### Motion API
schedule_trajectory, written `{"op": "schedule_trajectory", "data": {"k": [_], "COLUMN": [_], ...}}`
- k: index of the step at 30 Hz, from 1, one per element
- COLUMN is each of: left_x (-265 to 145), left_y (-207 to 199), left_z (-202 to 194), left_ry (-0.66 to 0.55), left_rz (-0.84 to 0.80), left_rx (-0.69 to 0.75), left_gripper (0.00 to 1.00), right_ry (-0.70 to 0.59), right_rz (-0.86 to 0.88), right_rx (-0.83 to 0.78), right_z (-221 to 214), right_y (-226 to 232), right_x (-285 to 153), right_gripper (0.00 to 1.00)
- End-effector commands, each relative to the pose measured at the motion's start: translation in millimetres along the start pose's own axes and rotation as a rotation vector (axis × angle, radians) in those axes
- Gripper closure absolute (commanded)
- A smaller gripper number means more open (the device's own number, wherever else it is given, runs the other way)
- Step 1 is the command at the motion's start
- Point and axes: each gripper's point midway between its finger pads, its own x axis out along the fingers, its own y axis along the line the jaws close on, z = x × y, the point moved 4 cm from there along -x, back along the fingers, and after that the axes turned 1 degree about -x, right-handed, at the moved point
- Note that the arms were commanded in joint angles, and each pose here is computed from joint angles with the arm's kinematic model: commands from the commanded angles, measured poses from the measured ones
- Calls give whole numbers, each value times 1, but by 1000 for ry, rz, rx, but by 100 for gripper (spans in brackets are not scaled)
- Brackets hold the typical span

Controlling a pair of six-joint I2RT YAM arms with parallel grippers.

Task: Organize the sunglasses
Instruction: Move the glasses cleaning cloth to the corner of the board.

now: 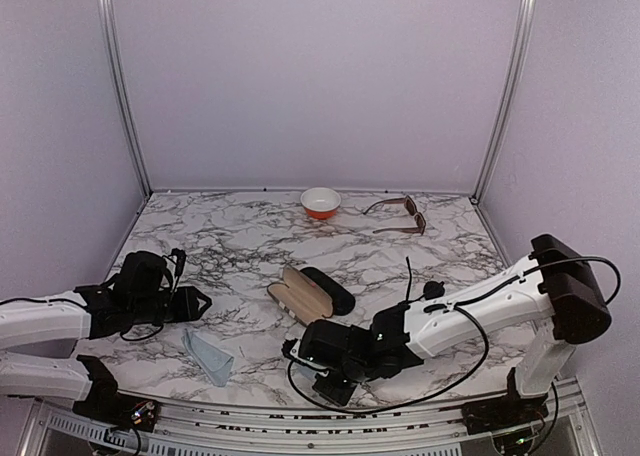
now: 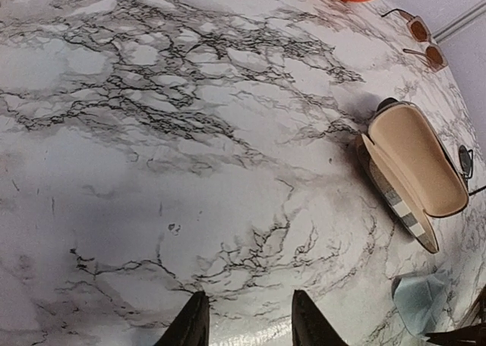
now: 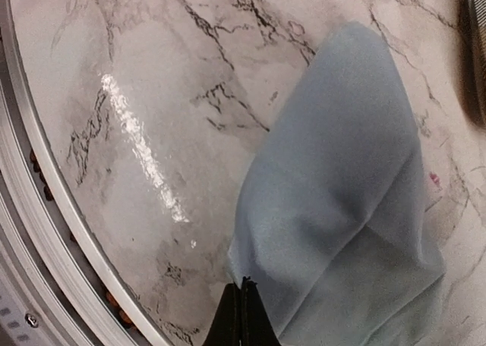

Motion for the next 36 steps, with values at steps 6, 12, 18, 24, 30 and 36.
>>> {"op": "schedule_trajectory", "data": {"k": [6,12,18,24,30,36], "left_x": [-16,-14,-22,-11,0,0], "left_y": [-61,-94,-127,-149,-169,-177], "left_z": [-21,-43,-61,-77,-91,-105], "left_ry": [-51,-76,-134,-74,12,68], "left_rz": [-276,-391,-626,-735,-820,-914], "left_rx": [235,401,564,693,751,837], "left_gripper": [58,47,40,42,53,58], "right_ry": [-134,-111,-105,-119,-18,45], "right_rz": [-4,-76,-62,31,311,264], "right_rx": [-40,-29,-17,-33,-36,-1], "right_z": [13,0,-6,-8,-38,-60], "right_y": [-6,-19,-19,-8,29,29], "right_x": [-85,-85,-82,-88,-69,-44], "right_gripper": [100,100,100,100,100,100]}}
